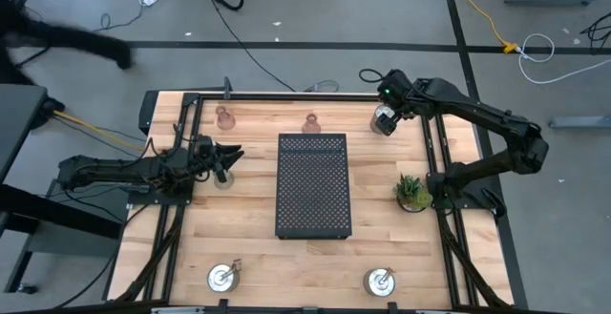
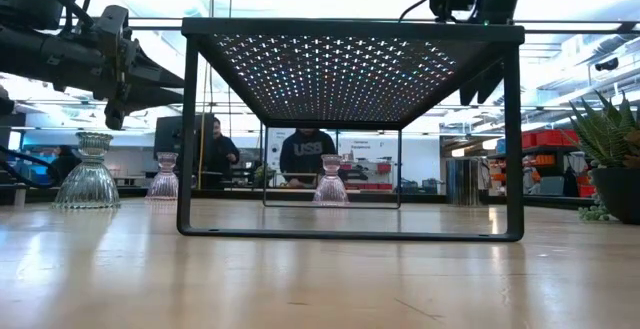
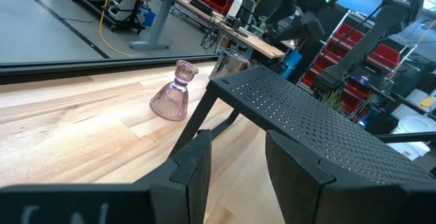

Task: Pick & Place candle stick holders
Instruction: Put the top brown scented candle on the shelf

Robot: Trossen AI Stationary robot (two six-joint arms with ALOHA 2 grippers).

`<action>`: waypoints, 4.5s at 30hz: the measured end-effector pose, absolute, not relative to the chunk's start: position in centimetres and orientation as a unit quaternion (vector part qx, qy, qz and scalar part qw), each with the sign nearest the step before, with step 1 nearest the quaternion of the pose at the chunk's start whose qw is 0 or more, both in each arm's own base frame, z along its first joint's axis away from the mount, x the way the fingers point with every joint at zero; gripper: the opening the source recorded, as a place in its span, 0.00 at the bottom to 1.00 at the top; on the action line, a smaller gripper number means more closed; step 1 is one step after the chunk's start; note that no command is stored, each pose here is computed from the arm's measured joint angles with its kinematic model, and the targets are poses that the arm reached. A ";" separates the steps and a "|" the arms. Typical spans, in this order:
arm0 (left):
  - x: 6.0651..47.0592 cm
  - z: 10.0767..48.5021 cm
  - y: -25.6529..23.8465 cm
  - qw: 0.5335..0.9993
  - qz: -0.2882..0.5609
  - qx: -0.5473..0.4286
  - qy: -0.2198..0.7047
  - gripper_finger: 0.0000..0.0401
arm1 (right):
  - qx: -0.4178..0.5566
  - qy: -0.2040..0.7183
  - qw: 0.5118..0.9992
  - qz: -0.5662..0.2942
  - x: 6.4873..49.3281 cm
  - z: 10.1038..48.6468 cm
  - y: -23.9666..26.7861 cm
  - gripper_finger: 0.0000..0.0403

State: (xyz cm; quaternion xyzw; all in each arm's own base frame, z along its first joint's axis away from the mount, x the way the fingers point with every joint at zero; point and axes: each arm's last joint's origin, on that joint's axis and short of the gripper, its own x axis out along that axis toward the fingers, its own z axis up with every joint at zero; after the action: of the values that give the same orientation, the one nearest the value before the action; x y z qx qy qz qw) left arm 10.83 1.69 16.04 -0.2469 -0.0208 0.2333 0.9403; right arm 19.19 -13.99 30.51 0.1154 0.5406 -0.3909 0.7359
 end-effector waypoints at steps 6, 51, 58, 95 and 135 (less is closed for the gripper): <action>10.8 16.0 1.7 0.940 0.233 -0.247 -0.021 0.35 | 0.157 0.523 0.730 -0.410 18.9 30.5 -14.5 0.87; 10.8 16.0 1.7 0.939 0.240 -0.246 -0.023 0.35 | 0.319 0.529 0.709 -0.340 18.8 24.6 -23.0 0.86; 10.8 16.0 1.7 0.939 0.241 -0.246 -0.023 0.35 | 0.333 0.507 0.730 -0.315 19.2 24.7 -23.1 0.90; 10.8 16.0 1.8 0.937 0.249 -0.245 -0.025 0.35 | 0.262 0.565 0.717 -0.313 18.6 24.6 -22.9 0.94; 10.7 15.9 1.9 0.931 0.274 -0.241 -0.026 0.35 | 0.266 0.544 0.714 -0.351 18.5 22.2 -23.0 0.94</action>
State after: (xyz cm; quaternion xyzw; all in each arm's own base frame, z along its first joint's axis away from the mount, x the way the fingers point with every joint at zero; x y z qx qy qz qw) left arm 10.70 1.91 15.94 -0.2409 -0.0264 0.2743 0.9306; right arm 18.49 -22.99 22.18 0.2660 0.5440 -0.3508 0.7143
